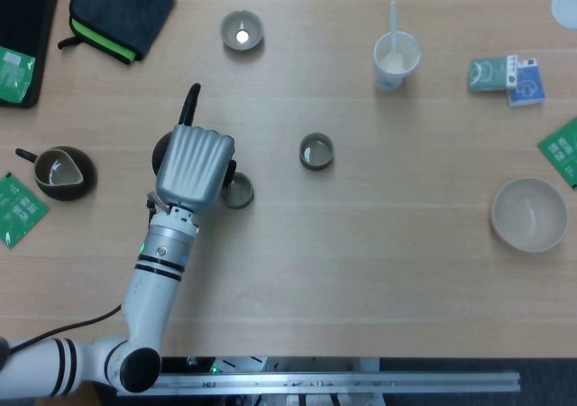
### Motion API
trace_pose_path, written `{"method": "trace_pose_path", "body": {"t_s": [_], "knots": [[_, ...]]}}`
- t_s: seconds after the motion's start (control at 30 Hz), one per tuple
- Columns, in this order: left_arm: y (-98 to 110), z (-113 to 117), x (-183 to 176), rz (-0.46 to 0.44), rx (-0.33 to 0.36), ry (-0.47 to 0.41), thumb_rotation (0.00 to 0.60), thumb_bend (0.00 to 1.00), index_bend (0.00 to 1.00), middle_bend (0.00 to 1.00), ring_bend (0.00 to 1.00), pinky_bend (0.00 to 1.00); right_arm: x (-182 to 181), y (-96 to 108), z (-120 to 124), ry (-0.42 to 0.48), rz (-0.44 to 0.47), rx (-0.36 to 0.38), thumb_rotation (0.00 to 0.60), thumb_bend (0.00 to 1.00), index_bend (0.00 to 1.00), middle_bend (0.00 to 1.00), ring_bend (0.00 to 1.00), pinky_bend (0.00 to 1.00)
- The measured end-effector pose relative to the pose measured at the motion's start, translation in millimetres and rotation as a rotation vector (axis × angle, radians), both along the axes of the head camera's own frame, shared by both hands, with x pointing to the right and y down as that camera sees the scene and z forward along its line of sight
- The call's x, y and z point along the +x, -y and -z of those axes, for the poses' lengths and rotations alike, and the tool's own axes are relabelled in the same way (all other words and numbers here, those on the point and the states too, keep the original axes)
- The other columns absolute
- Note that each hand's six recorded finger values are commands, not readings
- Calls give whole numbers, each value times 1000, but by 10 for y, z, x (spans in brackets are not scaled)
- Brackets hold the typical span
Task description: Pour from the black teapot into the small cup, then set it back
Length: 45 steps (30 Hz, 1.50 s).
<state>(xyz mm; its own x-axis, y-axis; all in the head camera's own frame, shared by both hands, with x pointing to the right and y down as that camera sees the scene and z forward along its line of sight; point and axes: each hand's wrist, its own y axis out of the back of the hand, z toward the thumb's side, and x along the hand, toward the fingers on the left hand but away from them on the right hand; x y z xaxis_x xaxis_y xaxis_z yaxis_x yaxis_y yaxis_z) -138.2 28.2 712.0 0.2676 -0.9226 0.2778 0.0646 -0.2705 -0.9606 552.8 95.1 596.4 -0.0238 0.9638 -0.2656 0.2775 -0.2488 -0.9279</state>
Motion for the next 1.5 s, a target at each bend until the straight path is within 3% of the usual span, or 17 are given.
{"method": "trace_pose_path", "body": {"t_s": [0.43,0.97,1.5], "knots": [[6,-4,1,8,-14,-18,600,361,944,1000,910,67,0,-3,4,-2,-2,1,600,121,310,290,204,253],[96,-52,-114,64,-124,-181,600,361,942,1000,903,67,-63,30,16,-11,6,0,600,121,310,290,204,254],[423,-90,-470,161,-217,-295,600,361,933,1000,890,67,-79,21,-2,-16,-1,-10,600,122,310,290,204,253]]}}
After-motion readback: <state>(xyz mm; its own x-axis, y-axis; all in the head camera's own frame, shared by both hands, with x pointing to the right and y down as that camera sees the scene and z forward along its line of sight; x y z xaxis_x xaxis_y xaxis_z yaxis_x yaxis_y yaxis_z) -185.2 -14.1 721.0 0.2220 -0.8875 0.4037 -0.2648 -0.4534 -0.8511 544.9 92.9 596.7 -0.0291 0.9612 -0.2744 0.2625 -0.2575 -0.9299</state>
